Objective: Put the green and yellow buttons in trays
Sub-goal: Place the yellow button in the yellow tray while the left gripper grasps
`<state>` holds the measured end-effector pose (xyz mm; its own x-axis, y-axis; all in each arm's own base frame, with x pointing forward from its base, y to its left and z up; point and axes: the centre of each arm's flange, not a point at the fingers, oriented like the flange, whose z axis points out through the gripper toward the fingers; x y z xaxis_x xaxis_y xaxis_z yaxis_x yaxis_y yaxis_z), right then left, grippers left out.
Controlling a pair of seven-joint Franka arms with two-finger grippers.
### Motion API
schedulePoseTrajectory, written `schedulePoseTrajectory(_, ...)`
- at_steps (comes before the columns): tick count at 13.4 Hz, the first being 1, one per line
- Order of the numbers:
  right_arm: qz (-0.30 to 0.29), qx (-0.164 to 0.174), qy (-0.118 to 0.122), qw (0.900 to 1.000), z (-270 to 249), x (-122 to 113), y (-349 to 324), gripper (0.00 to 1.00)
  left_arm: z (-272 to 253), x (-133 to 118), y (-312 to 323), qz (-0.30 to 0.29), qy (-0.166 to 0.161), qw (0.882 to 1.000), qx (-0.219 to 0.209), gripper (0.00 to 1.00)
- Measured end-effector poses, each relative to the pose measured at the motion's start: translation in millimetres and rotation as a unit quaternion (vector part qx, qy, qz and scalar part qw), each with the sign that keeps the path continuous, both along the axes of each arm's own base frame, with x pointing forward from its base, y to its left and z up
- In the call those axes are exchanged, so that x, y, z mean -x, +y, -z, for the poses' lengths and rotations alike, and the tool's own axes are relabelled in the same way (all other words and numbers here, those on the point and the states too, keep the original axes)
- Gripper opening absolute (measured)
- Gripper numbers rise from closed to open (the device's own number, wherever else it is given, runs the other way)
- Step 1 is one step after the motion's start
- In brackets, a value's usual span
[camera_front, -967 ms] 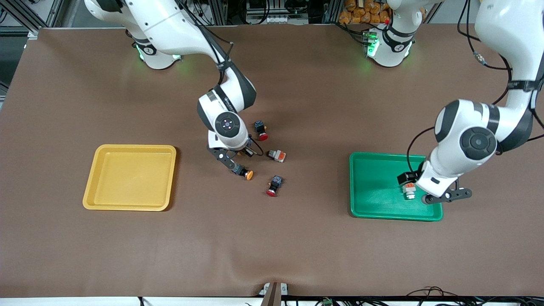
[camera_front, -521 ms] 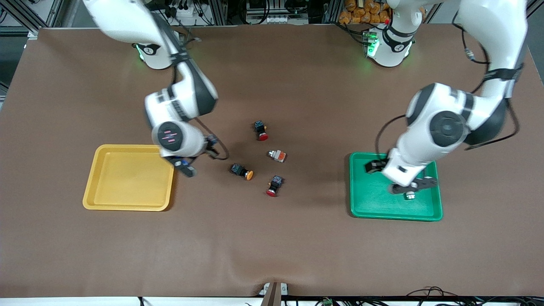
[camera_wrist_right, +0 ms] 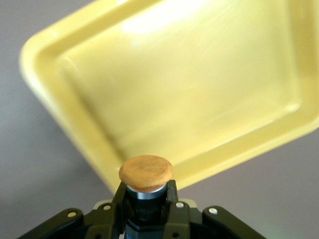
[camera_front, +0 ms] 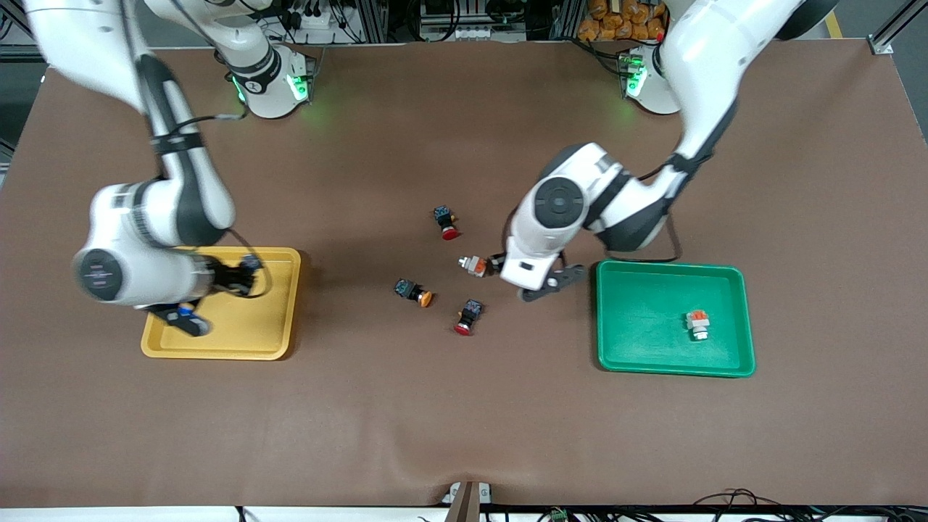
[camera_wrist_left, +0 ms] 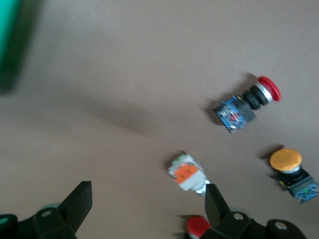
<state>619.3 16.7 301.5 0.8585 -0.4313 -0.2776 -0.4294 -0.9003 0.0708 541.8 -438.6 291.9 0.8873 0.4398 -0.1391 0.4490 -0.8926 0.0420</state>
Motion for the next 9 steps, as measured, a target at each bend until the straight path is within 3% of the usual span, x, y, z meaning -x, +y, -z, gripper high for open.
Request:
schedulePoseTrajectory(5,-0.028,-0.014,-0.04,0.999,60.7,-7.4,-83.1,0.33,73.7,35.7,-53.3,-0.088,-0.011,0.996,-0.014,1.0)
schedulePoseTrajectory(6,-0.034,-0.014,-0.043,0.998,77.1,-7.9,-84.3,0.33,87.5,45.2,-62.5,-0.093,-0.016,0.995,-0.022,0.93)
schedulePoseTrajectory(7,-0.043,-0.015,-0.044,0.998,88.9,-7.9,-85.4,0.33,98.1,52.7,-69.9,-0.1,-0.02,0.994,-0.025,0.93)
schedulePoseTrajectory(9,-0.059,-0.018,-0.049,0.997,98.9,-7.5,-97.2,0.33,113.1,57.8,-74.5,-0.113,-0.02,0.993,-0.024,0.72)
